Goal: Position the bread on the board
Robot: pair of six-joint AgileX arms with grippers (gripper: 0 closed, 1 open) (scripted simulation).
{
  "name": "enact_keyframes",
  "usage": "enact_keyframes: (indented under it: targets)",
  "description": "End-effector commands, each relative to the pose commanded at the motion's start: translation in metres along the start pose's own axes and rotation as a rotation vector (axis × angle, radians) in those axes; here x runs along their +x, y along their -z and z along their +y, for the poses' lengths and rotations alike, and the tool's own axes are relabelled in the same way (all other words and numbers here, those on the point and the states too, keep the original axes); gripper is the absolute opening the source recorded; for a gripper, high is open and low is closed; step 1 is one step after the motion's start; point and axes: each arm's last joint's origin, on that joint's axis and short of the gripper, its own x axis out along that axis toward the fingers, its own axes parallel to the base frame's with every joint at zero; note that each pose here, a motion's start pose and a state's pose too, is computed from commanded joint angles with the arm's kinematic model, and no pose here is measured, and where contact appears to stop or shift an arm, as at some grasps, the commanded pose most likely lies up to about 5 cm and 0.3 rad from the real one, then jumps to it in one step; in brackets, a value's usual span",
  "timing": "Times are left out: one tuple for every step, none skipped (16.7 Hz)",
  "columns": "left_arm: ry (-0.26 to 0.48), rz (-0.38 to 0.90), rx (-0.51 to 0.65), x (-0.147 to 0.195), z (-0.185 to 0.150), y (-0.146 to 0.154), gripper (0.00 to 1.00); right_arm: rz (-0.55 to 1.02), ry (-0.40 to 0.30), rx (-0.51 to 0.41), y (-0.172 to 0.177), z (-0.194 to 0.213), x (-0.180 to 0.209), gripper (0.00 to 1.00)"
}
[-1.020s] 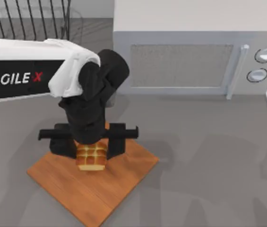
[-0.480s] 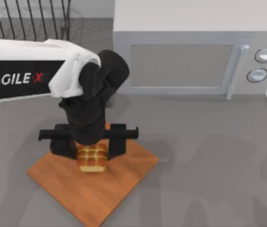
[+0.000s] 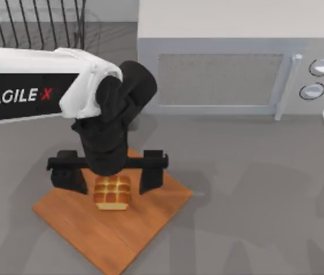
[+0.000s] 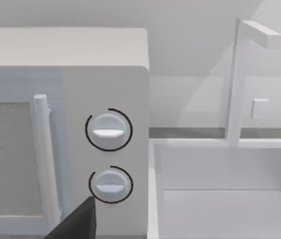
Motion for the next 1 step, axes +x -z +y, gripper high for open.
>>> enact_keyframes:
  targets:
    - [0.000, 0.000, 0.000, 0.0000, 0.0000, 0.0000, 1.00, 0.000, 0.000, 0.000, 0.0000, 0.0000, 0.0000, 1.00]
